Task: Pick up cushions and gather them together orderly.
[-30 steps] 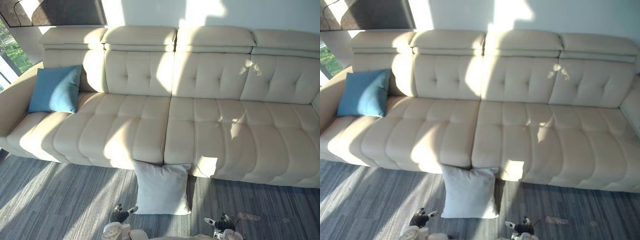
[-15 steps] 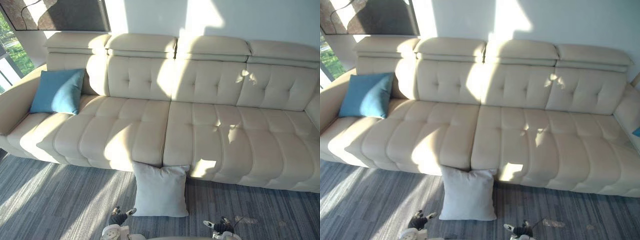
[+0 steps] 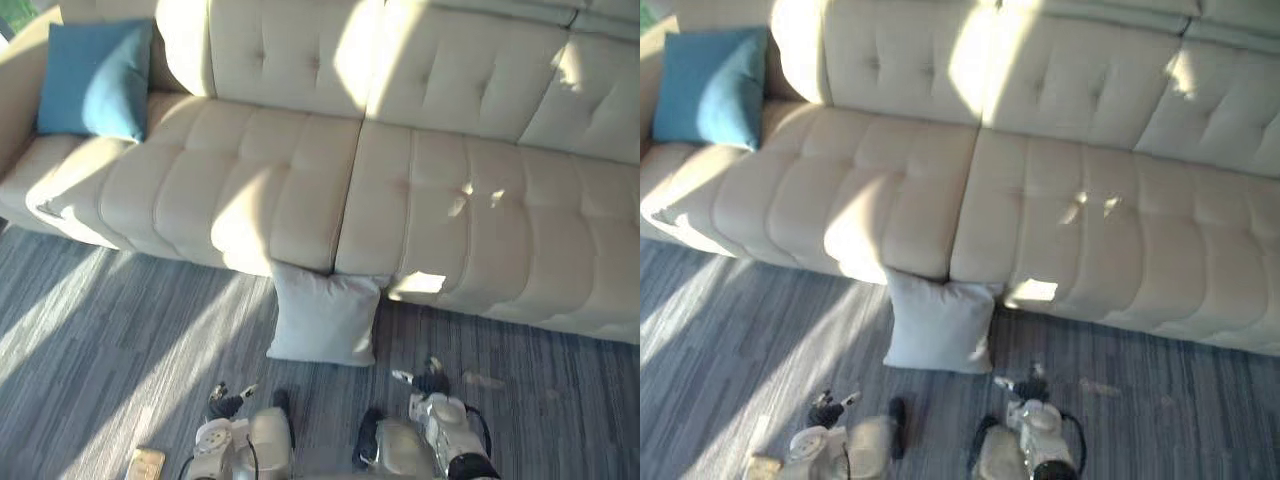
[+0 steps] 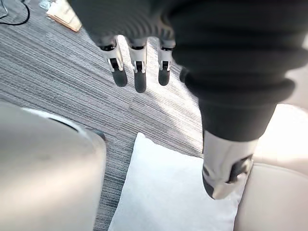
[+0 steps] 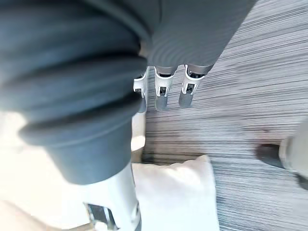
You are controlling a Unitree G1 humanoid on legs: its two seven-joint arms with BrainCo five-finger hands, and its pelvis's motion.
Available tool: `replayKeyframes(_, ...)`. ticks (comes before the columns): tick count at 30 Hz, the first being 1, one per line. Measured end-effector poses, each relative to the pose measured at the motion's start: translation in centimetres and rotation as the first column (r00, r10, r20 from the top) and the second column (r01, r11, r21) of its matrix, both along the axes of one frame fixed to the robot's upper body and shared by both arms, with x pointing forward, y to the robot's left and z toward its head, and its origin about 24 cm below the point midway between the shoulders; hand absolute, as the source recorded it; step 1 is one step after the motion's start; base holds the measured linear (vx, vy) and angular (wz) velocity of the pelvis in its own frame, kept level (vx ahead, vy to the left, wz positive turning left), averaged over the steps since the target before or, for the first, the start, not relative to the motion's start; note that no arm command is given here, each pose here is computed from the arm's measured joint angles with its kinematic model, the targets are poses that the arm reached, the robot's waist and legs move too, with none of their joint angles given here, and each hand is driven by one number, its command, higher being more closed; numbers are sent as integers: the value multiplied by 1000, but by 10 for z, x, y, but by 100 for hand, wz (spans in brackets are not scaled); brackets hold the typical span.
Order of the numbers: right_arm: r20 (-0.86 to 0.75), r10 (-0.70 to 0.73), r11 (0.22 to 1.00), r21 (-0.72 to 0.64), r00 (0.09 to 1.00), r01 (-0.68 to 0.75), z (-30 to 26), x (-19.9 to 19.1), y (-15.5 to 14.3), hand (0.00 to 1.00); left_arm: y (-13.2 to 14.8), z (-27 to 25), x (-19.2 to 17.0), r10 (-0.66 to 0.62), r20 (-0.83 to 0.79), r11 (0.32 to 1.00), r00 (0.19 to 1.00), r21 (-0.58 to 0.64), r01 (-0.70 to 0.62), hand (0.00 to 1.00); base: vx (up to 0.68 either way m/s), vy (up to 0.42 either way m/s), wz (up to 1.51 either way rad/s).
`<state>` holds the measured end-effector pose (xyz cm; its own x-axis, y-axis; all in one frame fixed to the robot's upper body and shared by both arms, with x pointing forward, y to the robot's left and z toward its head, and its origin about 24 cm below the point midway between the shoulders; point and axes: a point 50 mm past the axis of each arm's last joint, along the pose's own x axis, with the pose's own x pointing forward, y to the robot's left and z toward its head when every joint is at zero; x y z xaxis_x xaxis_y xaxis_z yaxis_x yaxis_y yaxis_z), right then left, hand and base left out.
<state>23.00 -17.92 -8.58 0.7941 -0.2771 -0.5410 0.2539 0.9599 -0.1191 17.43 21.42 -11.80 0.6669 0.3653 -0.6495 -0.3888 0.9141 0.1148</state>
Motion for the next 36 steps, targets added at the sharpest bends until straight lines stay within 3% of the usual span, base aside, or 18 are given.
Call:
replayKeyframes(11,207,106,985,-158,972,-74,69,83,0,0,27,63,87,117,283,992,952,12,-125,0,-129,8,-9)
replayKeyframes(19,497,186,968,-243,847,-70,182,148,8,0,38,179,172,123,631,990,766,-21,-141,0,-154,18,-7)
replayKeyframes(27,634,283,932,-358,720,-51,275,178,11,0,36,281,212,6,804,994,594,60,-92,0,-70,-26,2)
replayKeyframes(36,720,273,927,-375,639,27,355,190,1,0,34,356,226,-163,862,971,480,225,-76,0,-68,-3,6)
